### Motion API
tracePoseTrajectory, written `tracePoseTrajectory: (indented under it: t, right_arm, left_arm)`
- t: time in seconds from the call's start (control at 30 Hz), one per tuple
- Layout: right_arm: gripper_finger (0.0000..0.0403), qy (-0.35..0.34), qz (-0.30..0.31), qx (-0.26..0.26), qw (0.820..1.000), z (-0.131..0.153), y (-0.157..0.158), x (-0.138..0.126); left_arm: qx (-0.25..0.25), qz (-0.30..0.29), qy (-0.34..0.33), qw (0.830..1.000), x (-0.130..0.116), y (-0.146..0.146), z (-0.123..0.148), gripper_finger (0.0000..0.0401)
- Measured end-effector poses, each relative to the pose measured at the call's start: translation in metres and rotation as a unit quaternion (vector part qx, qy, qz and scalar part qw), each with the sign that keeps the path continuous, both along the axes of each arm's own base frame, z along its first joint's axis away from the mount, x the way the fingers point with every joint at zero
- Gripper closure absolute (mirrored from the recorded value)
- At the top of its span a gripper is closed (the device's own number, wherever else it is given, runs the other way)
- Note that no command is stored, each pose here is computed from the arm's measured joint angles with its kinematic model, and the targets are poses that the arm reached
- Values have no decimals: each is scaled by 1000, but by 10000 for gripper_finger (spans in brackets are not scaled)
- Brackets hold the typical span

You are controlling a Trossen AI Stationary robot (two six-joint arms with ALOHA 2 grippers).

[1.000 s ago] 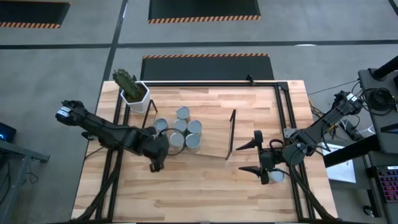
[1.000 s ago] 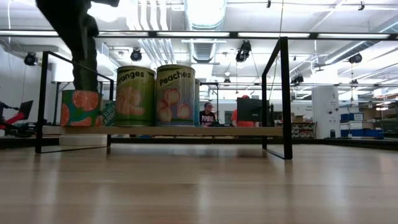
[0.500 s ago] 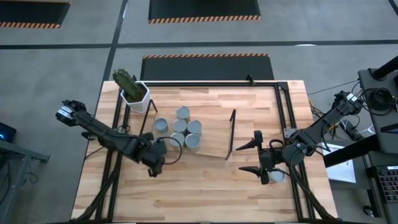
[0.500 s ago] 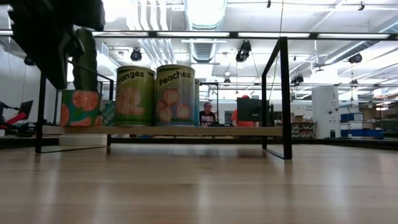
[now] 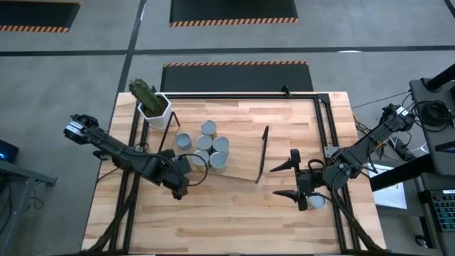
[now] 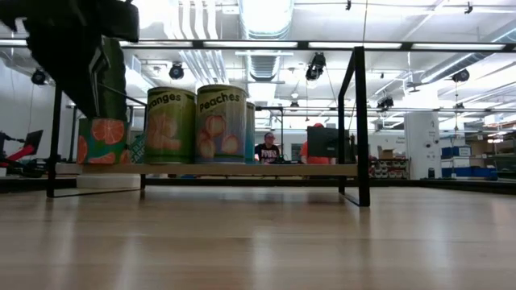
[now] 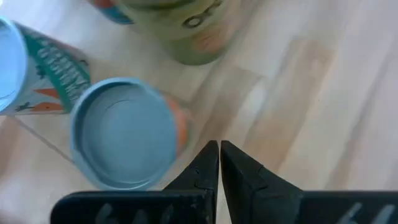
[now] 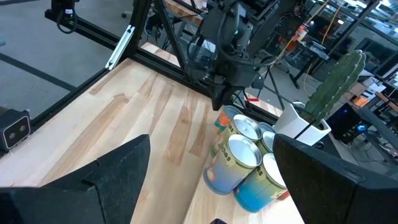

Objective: Pick and place cans onto a shelf
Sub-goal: Adjust the small canned oranges can on the shelf

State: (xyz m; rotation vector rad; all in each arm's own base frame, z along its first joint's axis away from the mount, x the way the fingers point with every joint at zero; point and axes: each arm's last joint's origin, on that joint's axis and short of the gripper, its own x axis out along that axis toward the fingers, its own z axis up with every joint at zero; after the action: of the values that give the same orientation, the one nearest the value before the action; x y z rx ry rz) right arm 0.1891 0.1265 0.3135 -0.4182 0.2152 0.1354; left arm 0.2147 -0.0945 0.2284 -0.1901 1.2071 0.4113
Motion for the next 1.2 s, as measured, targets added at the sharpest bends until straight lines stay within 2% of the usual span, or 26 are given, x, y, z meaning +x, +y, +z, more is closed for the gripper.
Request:
tracePoseTrajectory:
  t: [0.13,0.27,0.47,0.6,0.77,1.0,1.2]
  right_arm:
    - [76,0,0,0,1000,0,0,0]
    - [76,0,0,0,1000,0,0,0]
    - [76,1,-2,7,1000,0,0,0]
    - [76,1,-2,8,1000,0,0,0]
    - [76,1,-3,12,1000,0,0,0]
    - [76,1,-4,13,1000,0,0,0]
    - [76,0,-3,7,1000,0,0,0]
  left_arm:
    - [-29,-9,-32,999,9,-7,21,401]
    - [-34,-63,-85,994,17,-17,58,401]
    - [77,-143,-197,967,15,-38,116,401]
    - [96,-171,-211,958,7,-49,125,401]
    - [72,-132,-195,969,3,-51,106,401]
    - [2,-74,-63,995,-12,-46,44,401]
    - [20,-22,-6,1000,-22,-31,1,401]
